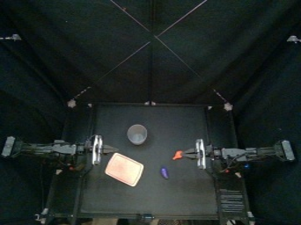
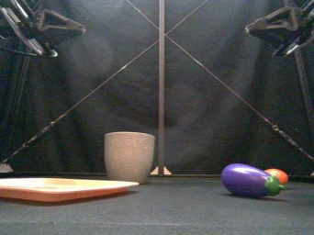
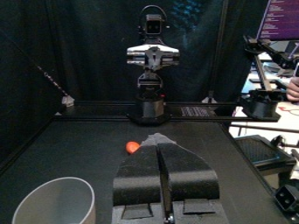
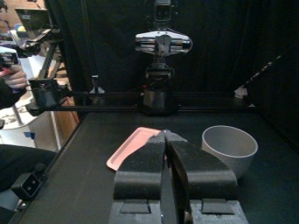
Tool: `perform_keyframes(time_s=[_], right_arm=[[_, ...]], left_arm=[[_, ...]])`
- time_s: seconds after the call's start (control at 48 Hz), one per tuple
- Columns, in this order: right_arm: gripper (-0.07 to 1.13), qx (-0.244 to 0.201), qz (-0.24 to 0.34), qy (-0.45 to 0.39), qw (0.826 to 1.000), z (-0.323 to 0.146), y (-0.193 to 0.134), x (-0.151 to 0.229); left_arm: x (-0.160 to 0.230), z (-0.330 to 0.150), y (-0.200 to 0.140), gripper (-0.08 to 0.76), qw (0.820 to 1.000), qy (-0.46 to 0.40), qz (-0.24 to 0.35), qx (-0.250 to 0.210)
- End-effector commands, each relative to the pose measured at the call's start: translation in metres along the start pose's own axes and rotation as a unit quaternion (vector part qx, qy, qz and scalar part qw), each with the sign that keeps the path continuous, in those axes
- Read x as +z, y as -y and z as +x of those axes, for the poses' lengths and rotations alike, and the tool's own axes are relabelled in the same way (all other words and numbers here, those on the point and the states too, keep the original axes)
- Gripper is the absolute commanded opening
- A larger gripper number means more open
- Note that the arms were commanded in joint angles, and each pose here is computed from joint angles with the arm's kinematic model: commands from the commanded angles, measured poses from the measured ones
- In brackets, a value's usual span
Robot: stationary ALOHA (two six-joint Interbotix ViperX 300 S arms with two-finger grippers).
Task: Pick the drumstick then place it on the pink plate
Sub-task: Pick the drumstick
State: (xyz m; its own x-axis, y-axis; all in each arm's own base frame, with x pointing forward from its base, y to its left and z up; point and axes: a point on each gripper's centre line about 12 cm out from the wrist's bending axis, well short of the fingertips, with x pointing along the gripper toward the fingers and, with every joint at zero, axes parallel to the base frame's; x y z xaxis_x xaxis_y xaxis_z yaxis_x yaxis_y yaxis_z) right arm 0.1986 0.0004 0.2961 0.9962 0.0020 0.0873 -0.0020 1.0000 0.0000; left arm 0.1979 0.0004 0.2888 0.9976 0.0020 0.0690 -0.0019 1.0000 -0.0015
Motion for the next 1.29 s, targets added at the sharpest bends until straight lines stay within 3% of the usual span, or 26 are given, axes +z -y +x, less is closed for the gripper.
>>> perform_keyframes(time_s=[0.021,0.354,0.542,0.729,0.979,1.167,1.292], right_arm=[[0.06,-0.004,0.005,-0.014,1.0,0.006,0.002,-0.003],[0.06,-0.039,0.02,-0.126,0.991,0.017,0.016,-0.064],[0.06,-0.074,0.056,-0.021,0.995,-0.015,0.024,-0.086],[0.06,-0.057,0.053,0.006,0.997,-0.032,0.016,-0.093],[0.06,-0.06,0.058,-0.127,0.988,-0.003,0.018,-0.104],[0.08,-0.053,0.049,-0.266,0.961,0.026,0.018,-0.116],[0.18,-0.047,0.04,-0.332,0.941,0.041,0.019,-0.123]], left_arm=[[0.001,0.004,0.001,0.032,1.0,-0.01,0.0,-0.002],[-0.015,0.001,-0.001,0.034,0.999,-0.036,-0.027,0.005],[-0.02,0.0,-0.001,0.034,0.998,-0.041,-0.035,0.009],[-0.022,0.0,-0.001,0.034,0.998,-0.044,-0.033,0.009],[-0.023,-0.001,-0.001,0.034,0.998,-0.044,-0.031,0.008],[-0.027,-0.002,-0.001,0.034,0.998,-0.049,-0.03,0.008],[-0.03,-0.003,-0.001,0.034,0.998,-0.053,-0.029,0.008]])
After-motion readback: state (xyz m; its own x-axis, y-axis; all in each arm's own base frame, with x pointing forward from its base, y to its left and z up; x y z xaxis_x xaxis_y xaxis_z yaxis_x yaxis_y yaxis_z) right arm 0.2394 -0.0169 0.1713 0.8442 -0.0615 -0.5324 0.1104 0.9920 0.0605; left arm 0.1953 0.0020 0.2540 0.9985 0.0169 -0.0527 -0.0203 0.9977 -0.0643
